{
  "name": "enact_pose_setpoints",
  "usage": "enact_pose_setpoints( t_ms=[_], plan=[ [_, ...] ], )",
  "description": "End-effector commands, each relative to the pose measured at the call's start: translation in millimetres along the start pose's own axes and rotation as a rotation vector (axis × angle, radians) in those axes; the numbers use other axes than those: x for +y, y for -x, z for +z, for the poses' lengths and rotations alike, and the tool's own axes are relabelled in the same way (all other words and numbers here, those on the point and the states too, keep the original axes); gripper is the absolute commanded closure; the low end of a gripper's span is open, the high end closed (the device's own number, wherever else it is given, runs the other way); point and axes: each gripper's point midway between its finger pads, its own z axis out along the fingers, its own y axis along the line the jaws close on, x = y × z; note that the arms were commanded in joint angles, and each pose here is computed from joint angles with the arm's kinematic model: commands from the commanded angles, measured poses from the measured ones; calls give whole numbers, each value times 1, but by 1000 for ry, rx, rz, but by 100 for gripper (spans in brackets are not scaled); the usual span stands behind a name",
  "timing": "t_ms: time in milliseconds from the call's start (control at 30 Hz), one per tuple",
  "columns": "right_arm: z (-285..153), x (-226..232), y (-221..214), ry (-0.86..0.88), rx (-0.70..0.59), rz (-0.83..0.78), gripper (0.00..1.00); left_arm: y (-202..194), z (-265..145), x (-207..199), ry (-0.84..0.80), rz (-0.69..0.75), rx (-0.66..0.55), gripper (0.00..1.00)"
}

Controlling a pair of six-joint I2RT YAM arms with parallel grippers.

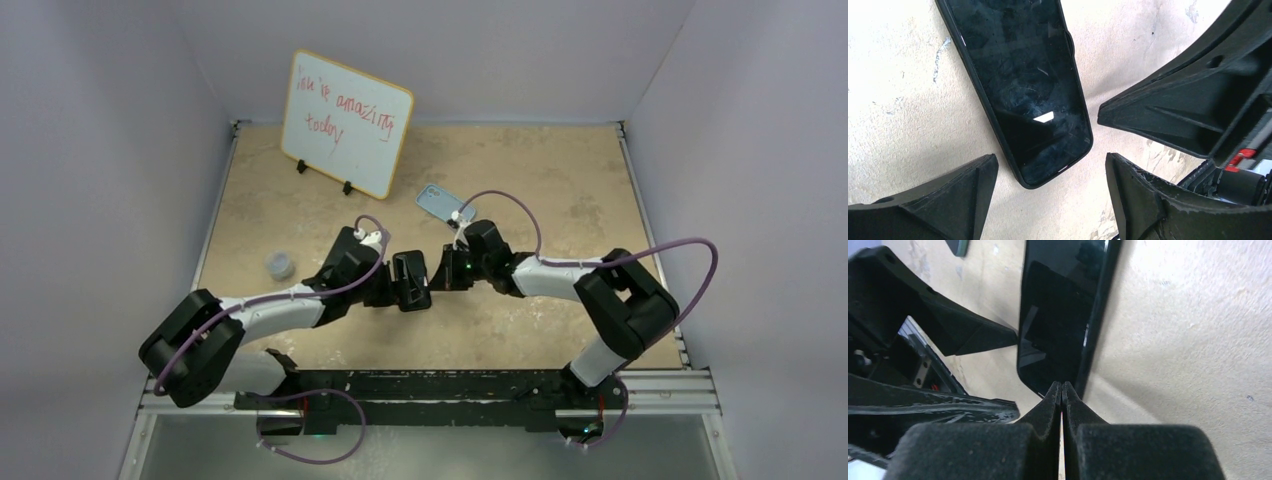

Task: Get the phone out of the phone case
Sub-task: Adjust the phone at the center of the board.

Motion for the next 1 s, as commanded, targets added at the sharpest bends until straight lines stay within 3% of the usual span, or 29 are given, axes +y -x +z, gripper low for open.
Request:
enact_pose_setpoints(
  t_ms=[0,133,267,400,567,833,967],
  plan=[
    [-9,12,27,-30,-64,-75,100,10,-5,-3,-1,21,-27,18],
    [-13,0,26,-107,-55,-73,100,11,-7,-1,14,24,-31,18],
    [-13,-2,23,-125,-40,-59,72,12,-10,4,23,10,-38,18],
    [-10,-1,38,-193,-38,-71,57,17,-16,10,33,-15,-67,18],
    [-5,8,45,-315,-8,-149,30,27,-30,21,81,-30,-134,18],
    [11,15,40,-496,61,-232,16,41,-64,49,205,-62,-282,16],
    [18,13,43,-561,67,-252,15,43,-74,54,218,-62,-317,16]
  ],
)
